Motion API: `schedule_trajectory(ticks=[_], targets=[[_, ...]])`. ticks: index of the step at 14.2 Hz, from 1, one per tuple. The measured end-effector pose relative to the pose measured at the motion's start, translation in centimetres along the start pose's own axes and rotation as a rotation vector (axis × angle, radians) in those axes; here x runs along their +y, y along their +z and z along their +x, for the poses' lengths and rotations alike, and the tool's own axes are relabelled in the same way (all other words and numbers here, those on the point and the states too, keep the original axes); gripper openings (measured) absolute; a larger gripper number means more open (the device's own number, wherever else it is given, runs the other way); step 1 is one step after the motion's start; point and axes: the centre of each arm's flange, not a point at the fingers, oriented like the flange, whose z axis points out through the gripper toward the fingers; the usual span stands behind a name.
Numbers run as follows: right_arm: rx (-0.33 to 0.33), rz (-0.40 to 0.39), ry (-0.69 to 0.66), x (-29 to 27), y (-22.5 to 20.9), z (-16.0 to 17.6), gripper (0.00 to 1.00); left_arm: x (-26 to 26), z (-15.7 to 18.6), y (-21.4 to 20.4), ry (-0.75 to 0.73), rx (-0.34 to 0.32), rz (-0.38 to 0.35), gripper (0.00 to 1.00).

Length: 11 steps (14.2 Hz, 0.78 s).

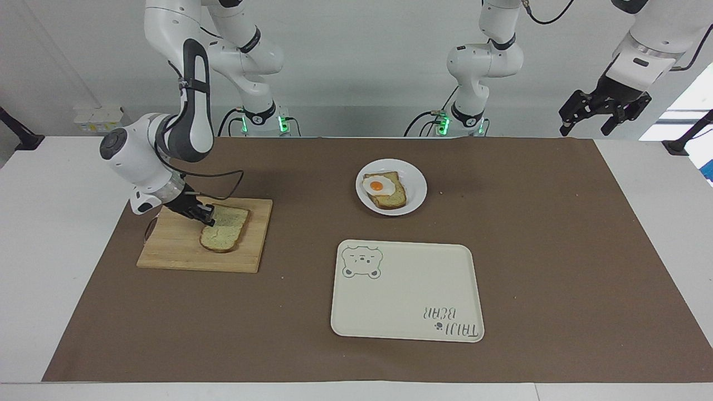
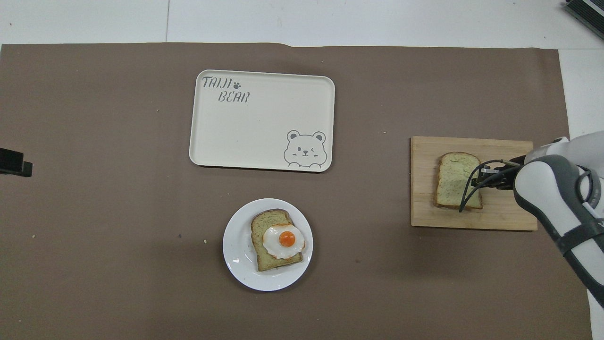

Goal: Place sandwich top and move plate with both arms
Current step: 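Grasp the bread slice edge with the right gripper and lift it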

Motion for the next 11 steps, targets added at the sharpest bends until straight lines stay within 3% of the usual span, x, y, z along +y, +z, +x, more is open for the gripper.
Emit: schedule_trajectory(ticks=[6, 11], targets=[[-0.028, 0.032, -0.062, -1.8, -6.4, 0.6, 0.08, 0.0, 0.0, 0.0, 0.0, 0.0, 0.0, 1.0], [-0.044, 0.043, -0.101, -3.8, -9.0, 0.6, 0.08, 0.0, 0.0, 0.0, 0.0, 0.0, 0.0, 1.0]])
